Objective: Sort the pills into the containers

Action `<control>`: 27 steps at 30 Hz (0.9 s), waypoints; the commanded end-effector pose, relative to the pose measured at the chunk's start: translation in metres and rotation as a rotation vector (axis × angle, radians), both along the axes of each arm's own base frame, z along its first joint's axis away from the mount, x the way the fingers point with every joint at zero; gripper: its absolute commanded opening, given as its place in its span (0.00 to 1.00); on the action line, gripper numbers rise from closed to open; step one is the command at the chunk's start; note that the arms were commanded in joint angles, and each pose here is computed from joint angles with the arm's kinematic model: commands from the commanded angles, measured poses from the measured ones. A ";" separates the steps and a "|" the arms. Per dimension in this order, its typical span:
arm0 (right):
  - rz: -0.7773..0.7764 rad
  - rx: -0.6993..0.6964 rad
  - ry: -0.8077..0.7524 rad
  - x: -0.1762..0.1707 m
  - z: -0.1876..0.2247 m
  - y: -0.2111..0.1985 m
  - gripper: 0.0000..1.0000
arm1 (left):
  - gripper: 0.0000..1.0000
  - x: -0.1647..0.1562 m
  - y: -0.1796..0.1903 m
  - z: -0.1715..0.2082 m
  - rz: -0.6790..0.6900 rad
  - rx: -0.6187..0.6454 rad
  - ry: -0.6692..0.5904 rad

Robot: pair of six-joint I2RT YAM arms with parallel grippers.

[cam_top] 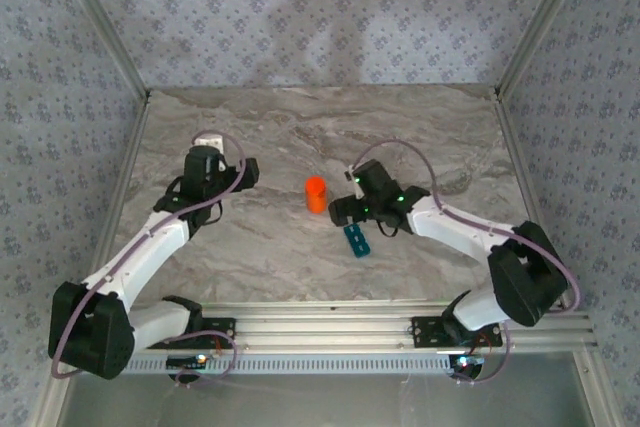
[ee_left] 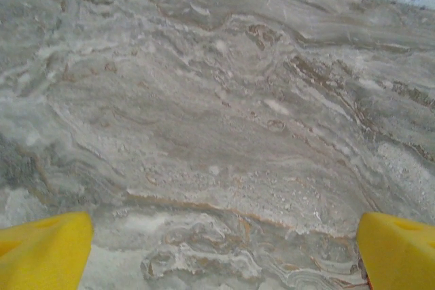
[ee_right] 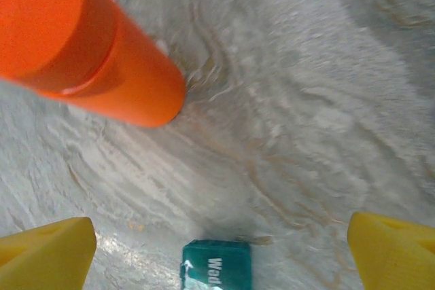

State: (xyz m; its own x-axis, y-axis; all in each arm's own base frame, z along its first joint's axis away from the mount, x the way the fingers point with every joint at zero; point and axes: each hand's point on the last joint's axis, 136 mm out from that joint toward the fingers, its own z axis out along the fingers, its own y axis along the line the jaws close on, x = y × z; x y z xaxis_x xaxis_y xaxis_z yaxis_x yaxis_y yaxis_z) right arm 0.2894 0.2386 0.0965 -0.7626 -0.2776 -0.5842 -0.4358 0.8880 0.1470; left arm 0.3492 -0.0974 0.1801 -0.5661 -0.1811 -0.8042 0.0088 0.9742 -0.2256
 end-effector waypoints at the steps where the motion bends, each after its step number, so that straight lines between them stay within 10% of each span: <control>1: 0.040 -0.083 -0.049 0.008 -0.004 0.008 0.98 | 0.99 -0.006 0.005 -0.001 0.057 -0.001 -0.001; 27: 0.001 0.012 -0.011 0.072 -0.036 0.036 0.98 | 0.99 -0.017 0.011 -0.008 0.085 0.022 0.002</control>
State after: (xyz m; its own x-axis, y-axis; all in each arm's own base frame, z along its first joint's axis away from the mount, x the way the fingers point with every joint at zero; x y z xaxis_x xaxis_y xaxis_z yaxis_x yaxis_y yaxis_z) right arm 0.3527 0.2616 0.0518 -0.7617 -0.2987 -0.5750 -0.4329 0.8948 0.1087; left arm 0.3374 -0.0892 0.1697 -0.5611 -0.2199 -0.7980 -0.0703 0.9732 -0.2187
